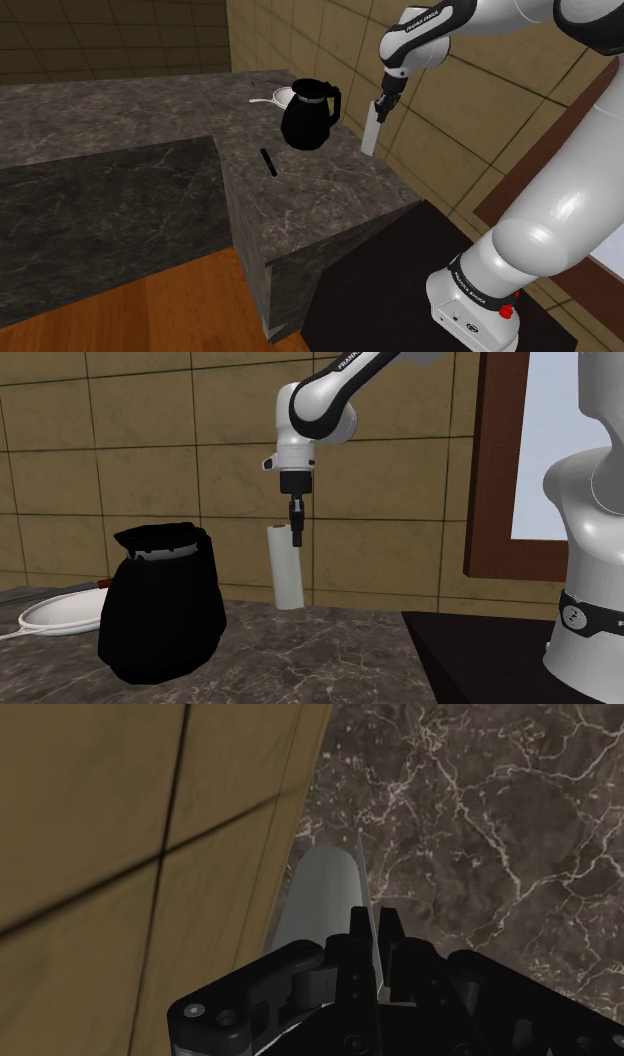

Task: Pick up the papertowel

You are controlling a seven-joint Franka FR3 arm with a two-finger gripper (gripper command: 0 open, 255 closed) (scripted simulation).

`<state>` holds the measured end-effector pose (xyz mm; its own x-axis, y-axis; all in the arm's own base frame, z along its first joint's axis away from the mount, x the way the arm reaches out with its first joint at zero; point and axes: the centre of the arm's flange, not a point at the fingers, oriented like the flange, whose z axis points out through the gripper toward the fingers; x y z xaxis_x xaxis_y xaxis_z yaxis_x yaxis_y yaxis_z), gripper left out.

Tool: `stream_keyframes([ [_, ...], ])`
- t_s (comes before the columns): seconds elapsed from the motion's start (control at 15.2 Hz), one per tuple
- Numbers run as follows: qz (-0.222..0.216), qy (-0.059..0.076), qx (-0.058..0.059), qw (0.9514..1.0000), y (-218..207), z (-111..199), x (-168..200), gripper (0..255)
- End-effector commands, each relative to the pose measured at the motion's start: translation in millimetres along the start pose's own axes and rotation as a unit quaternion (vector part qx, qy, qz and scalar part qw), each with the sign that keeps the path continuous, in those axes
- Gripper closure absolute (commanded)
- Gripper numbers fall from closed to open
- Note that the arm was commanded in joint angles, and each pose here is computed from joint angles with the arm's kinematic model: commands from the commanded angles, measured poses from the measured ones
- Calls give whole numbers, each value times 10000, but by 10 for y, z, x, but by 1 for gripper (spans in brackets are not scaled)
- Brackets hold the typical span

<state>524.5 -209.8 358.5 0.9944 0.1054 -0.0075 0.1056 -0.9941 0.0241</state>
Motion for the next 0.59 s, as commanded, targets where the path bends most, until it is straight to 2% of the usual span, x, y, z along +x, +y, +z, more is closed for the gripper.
stream_keyframes([
  [0.0, 0, -2, 1, 10000, 4, -97, -6, 255],
  [0.53, 0, -2, 1, 10000, 15, -519, -9, 255],
])
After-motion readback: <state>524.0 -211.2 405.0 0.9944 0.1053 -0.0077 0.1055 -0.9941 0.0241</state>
